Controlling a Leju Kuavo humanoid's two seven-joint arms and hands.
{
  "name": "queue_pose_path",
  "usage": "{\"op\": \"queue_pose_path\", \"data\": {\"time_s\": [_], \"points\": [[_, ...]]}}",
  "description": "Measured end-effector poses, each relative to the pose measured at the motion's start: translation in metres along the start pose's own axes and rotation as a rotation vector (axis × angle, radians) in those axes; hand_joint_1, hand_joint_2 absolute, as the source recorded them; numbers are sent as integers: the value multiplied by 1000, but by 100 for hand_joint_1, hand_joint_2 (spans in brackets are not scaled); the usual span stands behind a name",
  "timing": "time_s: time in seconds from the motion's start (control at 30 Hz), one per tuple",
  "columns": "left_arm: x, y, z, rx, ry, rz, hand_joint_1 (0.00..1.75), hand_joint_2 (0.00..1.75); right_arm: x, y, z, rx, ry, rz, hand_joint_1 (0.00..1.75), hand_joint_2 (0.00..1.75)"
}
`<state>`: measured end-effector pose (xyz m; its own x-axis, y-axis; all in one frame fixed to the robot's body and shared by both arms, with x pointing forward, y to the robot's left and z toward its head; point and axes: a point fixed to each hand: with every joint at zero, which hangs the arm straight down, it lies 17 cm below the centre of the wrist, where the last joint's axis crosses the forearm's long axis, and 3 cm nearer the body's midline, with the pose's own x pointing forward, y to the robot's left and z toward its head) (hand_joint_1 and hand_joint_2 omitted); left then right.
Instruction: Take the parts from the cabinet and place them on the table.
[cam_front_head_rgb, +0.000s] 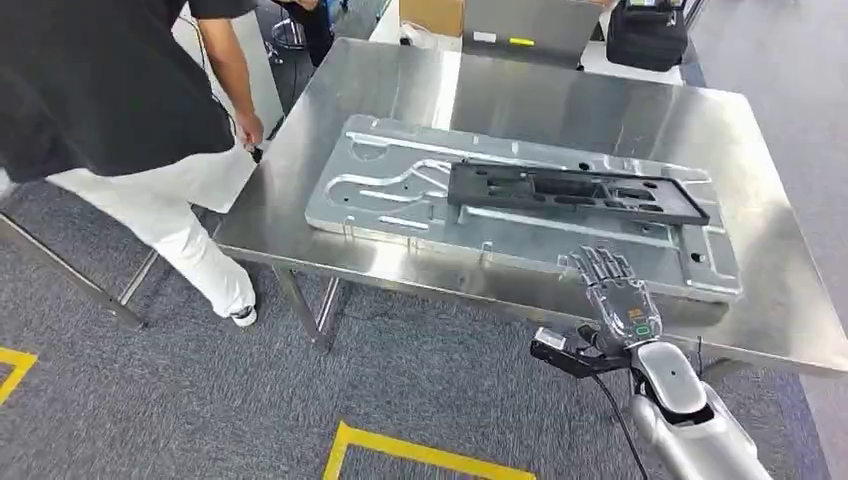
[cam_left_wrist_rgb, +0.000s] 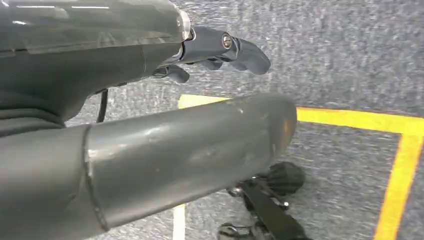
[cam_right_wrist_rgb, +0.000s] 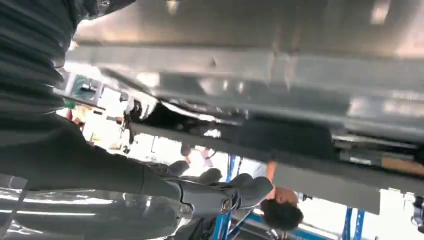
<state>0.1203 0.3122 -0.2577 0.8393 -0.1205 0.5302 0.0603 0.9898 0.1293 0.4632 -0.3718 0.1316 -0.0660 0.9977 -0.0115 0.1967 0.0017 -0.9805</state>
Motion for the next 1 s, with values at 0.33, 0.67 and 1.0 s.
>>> {"op": "queue_pose_path", "data": {"time_s": [0.33, 0.67, 1.0], "points": [[-4, -2, 2, 1, 7, 12, 0, 0, 28, 19, 32, -6, -27, -42, 0, 175], [-4, 1, 1, 13, 7, 25, 0, 0, 61, 45, 75, 23, -22, -139, 0, 175], [-10, -1, 4, 29, 20, 69, 0, 0, 67, 67, 114, 34, 95, -399, 0, 0]]}}
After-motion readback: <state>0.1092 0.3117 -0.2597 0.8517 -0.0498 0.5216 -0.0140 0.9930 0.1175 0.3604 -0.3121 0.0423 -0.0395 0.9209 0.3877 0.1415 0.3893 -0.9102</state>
